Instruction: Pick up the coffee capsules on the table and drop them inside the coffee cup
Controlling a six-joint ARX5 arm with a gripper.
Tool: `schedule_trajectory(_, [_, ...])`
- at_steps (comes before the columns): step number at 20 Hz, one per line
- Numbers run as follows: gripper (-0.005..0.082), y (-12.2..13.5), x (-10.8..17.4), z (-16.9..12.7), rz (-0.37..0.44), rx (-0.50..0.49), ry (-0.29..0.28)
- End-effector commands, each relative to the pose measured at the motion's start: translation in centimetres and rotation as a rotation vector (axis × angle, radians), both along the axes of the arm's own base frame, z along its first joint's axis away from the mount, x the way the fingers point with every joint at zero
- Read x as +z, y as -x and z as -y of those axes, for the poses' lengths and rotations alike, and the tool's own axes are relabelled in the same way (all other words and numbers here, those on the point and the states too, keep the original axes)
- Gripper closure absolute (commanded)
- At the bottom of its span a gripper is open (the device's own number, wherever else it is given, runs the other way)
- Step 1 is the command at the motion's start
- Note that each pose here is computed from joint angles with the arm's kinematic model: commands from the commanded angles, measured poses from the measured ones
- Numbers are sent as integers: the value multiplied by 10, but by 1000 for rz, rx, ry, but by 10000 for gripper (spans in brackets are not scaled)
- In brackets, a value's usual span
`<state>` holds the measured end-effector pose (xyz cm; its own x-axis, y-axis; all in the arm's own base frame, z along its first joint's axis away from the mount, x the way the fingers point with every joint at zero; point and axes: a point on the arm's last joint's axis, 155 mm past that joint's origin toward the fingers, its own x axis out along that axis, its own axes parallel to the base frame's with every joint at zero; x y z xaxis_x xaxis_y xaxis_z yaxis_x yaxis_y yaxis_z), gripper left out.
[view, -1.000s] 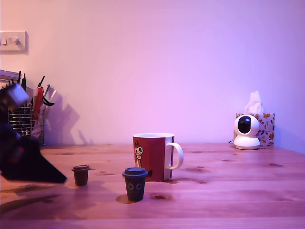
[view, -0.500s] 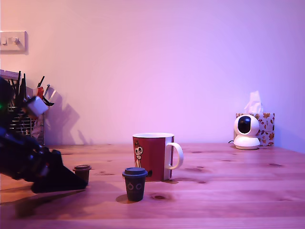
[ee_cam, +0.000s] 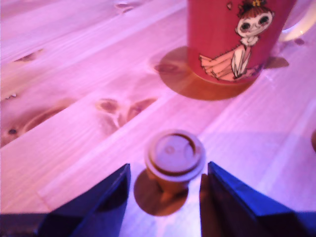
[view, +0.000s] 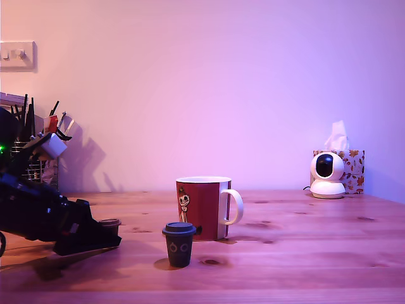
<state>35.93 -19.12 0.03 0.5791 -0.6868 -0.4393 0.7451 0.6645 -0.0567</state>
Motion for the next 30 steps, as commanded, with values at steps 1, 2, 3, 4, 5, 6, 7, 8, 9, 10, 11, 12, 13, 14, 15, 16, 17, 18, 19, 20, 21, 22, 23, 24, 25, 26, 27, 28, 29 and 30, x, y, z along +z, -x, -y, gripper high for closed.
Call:
schedule_trajectory(1, [322,1,-8,5,-19,-8,2])
schedule_trajectory(2, [322,0,-6,8,-12,-15,4])
schedule_trajectory(3, [322,-1,-4,10,-6,-20,5])
schedule_trajectory(4, [322,-1,-3,12,-1,-25,6])
schedule_trajectory(5, [322,-2,-2,14,2,-25,4])
schedule_trajectory(6, [322,-3,-2,15,5,-26,3])
schedule_trajectory(7, [322,-3,-1,15,6,-24,2])
schedule_trajectory(8, [322,-4,-1,14,7,-22,2])
schedule_trajectory(9, [322,-5,-2,13,8,-14,-3])
schedule_trajectory(10, [322,-6,-3,12,7,-5,-9])
schedule_trajectory(11, [323,-6,-3,11,7,-2,-11])
schedule_trajectory(12, [322,-6,-3,11,7,-1,-11])
schedule_trajectory(13, [322,-7,-3,11,7,-1,-11])
schedule_trajectory(14, [323,-7,-3,11,7,0,-12])
schedule_trajectory(15, [323,-7,-3,11,7,2,-13])
schedule_trajectory(16, [323,-7,-3,11,8,2,-13])
schedule_trajectory(17, [325,-7,-3,11,8,2,-13])
schedule_trajectory(18, [325,-7,-3,11,8,2,-13])
schedule_trajectory(19, [325,-7,-3,11,8,2,-14])
schedule_trajectory(20, [326,-7,-3,11,8,2,-14])
schedule_trajectory(21, [332,-7,-3,10,8,3,-14])
schedule_trajectory(22, [367,-7,-3,10,9,5,-15])
schedule_trajectory(23, [420,-7,-3,10,9,5,-15])
schedule_trajectory(24, [485,-8,-3,10,10,4,-15])
schedule_trajectory(25, [549,-8,-3,10,9,4,-15])
schedule_trajectory(26, [595,-8,-3,10,9,4,-15])
schedule_trajectory(27, [618,-8,-3,10,10,5,-15])
schedule_trajectory(28, [627,-8,-3,10,10,5,-15])
schedule_trajectory(29, [627,-8,-2,10,14,5,-14])
schedule_trajectory(30, [627,-9,-1,11,19,4,-12])
